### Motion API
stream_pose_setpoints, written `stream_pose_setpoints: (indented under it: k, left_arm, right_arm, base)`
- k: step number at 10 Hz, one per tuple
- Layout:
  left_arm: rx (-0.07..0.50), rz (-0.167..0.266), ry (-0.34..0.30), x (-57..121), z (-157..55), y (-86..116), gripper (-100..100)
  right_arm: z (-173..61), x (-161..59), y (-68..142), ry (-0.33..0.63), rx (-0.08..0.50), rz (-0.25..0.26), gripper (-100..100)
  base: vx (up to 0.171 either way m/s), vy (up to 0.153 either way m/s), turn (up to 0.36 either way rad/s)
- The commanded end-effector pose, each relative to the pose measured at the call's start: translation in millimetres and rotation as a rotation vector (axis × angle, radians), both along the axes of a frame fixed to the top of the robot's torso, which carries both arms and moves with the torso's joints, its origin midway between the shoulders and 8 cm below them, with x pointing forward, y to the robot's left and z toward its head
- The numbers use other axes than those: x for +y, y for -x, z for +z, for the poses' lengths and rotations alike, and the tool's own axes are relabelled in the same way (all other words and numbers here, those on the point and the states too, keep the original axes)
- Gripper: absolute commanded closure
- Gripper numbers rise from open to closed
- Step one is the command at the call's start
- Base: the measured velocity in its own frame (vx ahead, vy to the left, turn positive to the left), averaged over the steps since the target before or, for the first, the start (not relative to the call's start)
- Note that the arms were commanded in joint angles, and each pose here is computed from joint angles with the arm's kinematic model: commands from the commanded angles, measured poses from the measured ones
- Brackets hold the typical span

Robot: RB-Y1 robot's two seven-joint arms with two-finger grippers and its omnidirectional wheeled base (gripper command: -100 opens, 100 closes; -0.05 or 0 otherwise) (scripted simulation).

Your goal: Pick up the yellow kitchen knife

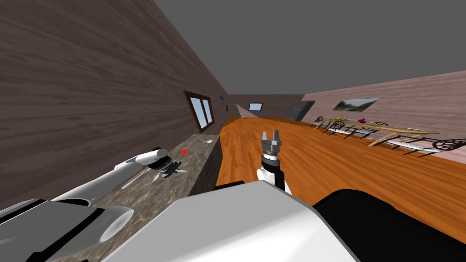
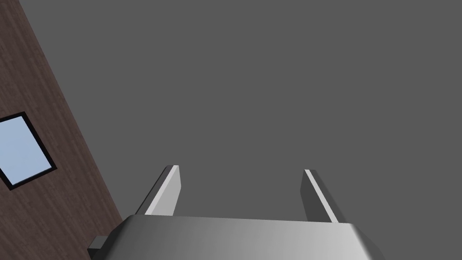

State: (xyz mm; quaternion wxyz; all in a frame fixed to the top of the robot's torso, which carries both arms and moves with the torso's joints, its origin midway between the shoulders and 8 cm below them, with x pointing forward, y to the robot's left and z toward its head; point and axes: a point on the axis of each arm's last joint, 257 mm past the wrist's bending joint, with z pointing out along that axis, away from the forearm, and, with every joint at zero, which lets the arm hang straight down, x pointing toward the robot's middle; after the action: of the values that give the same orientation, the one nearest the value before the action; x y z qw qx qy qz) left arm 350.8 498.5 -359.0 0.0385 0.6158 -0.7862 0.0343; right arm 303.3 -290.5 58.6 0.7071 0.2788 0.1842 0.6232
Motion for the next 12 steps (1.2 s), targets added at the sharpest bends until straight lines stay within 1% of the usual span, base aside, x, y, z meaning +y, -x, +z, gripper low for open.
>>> stream_pose_setpoints:
  k: [1, 2, 3, 4, 6, 7, 8, 9, 10, 12]
  left_arm:
    - [-0.004, -0.015, -0.009, 9.1, 6, -4, 100]
    - [0.002, -0.005, -0.011, 13.4, 4, -1, 100]
    - [-0.008, -0.016, -0.016, 18.4, 9, -6, 100]
    - [0.0, -0.002, -0.018, 22.9, 8, -2, 100]
    - [-0.011, -0.013, -0.022, 33.5, 16, -7, 100]
    - [-0.003, 0.0, -0.023, 37.9, 14, -3, 100]
    - [-0.003, 0.0, -0.023, 37.9, 14, -3, 100]
    - [-0.006, -0.008, -0.021, 42.1, 17, -4, 100]
    - [-0.001, 0.001, -0.022, 43.9, 16, -1, 100]
    - [-0.003, -0.009, -0.013, 49.8, 21, -2, 100]
  right_arm:
    - [0, 0, 0, 0.0, 0.0, 0.0, 0]
    - [0, 0, 0, 0.0, 0.0, 0.0, 0]
    - [0, 0, 0, 0.0, 0.0, 0.0, 0]
    - [0, 0, 0, 0.0, 0.0, 0.0, 0]
    - [0, 0, 0, 0.0, 0.0, 0.0, 0]
    - [0, 0, 0, 0.0, 0.0, 0.0, 0]
    - [0, 0, 0, 0.0, 0.0, 0.0, 0]
    - [0, 0, 0, 0.0, 0.0, 0.0, 0]
    - [0, 0, 0, 0.0, 0.0, 0.0, 0]
    - [0, 0, 0, 0.0, 0.0, 0.0, 0]
  base:
    - [0.014, -0.017, 0.048]
    - [0.004, -0.005, 0.015]
    - [0.0, 0.0, 0.0]
    - [0.0, 0.0, 0.0]
    - [0.007, -0.009, 0.031]
    - [0.008, -0.009, 0.014]
    - [0.0, 0.0, 0.0]
    - [-0.001, -0.017, -0.006]
    - [0.0, -0.027, -0.004]
    - [0.0, -0.044, 0.0]
